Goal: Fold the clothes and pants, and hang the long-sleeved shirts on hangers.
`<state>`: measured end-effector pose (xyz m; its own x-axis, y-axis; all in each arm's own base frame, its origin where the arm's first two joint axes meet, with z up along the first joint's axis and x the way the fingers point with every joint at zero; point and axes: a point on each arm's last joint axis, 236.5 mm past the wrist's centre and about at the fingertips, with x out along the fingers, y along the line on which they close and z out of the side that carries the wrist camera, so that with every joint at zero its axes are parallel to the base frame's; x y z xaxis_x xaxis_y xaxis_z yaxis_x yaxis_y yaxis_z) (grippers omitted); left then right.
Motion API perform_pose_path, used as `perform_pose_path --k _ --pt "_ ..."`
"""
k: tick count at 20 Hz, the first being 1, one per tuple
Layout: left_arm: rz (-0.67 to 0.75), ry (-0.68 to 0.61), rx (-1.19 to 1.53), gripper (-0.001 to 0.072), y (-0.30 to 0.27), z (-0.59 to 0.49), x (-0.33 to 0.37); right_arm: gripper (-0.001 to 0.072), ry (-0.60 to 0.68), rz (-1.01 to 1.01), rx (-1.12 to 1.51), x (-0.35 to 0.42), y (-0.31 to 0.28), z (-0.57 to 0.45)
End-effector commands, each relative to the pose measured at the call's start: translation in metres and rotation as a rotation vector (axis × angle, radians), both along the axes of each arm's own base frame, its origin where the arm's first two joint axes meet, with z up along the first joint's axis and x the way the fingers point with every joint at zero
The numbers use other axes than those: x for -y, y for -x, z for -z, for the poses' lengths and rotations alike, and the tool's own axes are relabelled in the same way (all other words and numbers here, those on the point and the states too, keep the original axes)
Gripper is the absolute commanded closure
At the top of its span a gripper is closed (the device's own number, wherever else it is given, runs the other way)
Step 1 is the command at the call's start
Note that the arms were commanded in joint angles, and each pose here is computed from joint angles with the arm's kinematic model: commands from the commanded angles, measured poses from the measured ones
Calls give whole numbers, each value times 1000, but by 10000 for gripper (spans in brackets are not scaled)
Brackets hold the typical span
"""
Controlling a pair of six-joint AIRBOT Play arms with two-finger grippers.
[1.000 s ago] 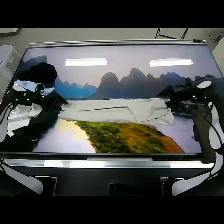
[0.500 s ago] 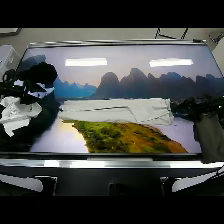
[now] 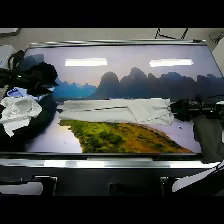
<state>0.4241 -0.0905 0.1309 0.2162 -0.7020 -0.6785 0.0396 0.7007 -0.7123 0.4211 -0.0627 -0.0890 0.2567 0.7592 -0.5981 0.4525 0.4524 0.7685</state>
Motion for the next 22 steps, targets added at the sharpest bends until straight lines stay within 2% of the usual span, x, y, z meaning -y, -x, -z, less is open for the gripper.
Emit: perform_pose_path --k 1,6,11,12,14,15,16,17,19,20,21,22 --pt "80 -1 31 54 6 -6 45 -8 -41 -38 91 -8 -5 -9" --pt "149 2 48 54 13 -7 81 -8 -13 -114 129 -22 -6 -6" --pt "131 9 19 54 15 -7 85 20 31 -239 162 -64 -11 2" --pt "131 9 19 54 15 -7 85 68 32 -257 154 -71 -10 3" --pt "133 9 20 54 15 -7 86 219 29 -284 129 -86 -7 4" --pt "133 9 20 54 15 -7 86 327 21 -304 126 -93 -5 2" --pt "133 9 20 55 15 -7 86 568 22 -312 118 -99 -5 -1" --pt "129 10 26 55 13 -7 87 660 26 -300 110 -100 -6 -7" --pt "102 13 61 63 3 -9 91 662 50 -284 133 -101 -10 -29" --pt "86 14 99 159 -7 -9 97 662 61 -263 139 -100 -12 -44" --pt "79 14 148 406 -17 -8 106 662 69 -246 148 -100 -12 -60" --pt "74 14 187 587 -26 -4 118 662 72 -242 153 -104 -10 -77"
